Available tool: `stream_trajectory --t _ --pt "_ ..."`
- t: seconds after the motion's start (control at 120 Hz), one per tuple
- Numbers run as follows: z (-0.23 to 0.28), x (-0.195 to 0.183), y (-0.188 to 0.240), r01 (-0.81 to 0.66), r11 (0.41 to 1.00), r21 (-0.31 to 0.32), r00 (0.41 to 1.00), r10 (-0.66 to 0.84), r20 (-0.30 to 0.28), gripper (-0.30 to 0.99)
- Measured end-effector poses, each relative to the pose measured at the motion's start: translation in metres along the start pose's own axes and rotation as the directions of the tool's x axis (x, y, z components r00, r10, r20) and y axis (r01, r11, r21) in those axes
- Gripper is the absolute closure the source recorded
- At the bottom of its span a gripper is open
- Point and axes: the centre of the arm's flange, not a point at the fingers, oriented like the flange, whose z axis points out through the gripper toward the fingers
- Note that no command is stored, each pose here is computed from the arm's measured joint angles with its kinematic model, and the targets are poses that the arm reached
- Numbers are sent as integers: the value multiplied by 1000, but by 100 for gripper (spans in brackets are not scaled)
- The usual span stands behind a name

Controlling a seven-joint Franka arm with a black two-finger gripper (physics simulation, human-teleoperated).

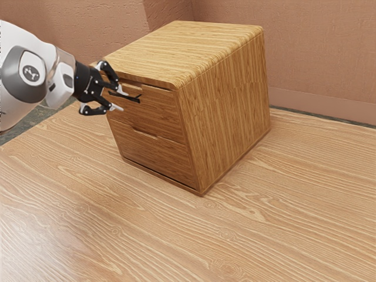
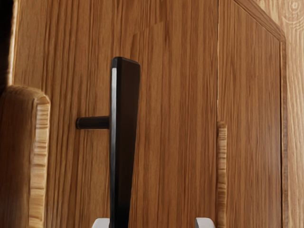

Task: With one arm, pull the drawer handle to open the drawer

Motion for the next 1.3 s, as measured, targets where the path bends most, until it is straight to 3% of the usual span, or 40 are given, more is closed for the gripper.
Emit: stream_trajectory --t 0.35,0.958,1.3 --pt "-21 -1 4 2 1000 -20 1000 -2 9 74" --pt "-85 17 75 54 997 -54 994 -48 101 76" --pt "-107 37 111 73 996 -44 993 -68 101 76"
